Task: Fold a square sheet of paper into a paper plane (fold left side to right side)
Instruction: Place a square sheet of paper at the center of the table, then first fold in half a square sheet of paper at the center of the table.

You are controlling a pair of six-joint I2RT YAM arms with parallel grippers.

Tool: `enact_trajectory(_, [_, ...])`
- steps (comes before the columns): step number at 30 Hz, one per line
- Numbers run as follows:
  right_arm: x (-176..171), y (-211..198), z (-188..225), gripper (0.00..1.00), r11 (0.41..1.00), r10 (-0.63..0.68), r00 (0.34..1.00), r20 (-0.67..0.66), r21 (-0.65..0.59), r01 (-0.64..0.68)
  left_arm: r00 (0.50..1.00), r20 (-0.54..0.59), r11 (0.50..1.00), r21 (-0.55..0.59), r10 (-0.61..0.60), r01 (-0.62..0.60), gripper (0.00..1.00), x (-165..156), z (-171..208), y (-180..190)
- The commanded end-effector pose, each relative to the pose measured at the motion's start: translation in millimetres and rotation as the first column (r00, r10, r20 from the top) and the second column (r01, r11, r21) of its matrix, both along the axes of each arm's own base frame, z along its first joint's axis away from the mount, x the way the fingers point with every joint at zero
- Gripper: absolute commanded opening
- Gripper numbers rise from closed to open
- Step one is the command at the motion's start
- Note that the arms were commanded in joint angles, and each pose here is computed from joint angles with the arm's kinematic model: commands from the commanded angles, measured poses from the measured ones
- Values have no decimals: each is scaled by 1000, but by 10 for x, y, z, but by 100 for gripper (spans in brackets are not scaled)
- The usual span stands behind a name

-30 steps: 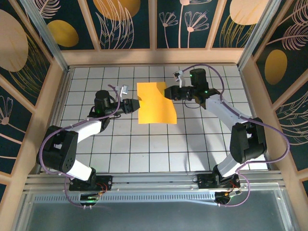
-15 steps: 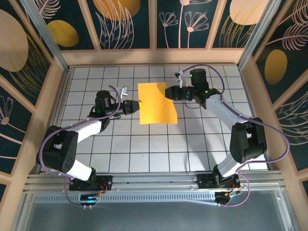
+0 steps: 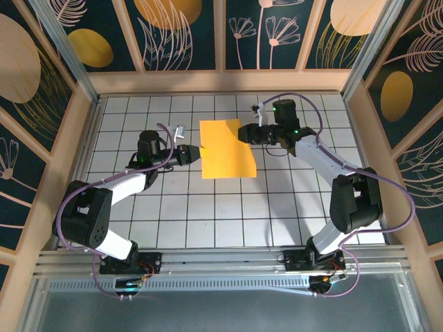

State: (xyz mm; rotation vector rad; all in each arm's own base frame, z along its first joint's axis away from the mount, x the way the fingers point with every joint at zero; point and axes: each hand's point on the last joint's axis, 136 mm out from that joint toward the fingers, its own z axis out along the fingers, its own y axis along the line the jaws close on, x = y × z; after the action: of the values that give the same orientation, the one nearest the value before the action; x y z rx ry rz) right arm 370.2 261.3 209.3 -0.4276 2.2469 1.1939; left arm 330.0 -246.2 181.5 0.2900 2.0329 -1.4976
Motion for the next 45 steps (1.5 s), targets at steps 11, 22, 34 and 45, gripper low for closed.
enact_trajectory(11, [96,-308,-462,52,978,-135,989,-60,-170,123,950,-291,984,170,110,-62,0,56,-871,86])
enact_trajectory(22, [10,-308,-1092,33,962,-203,961,-188,-223,160,862,-463,935,353,204,-32,0,9,-1635,227])
enact_trajectory(34, [-195,-356,-1865,8,943,-213,912,-350,-317,98,884,-435,945,326,169,-20,0,80,-1426,170])
enact_trajectory(45, [-321,-431,-2138,0,924,-233,891,-390,-375,77,921,-383,988,153,67,-8,32,181,-948,-86])
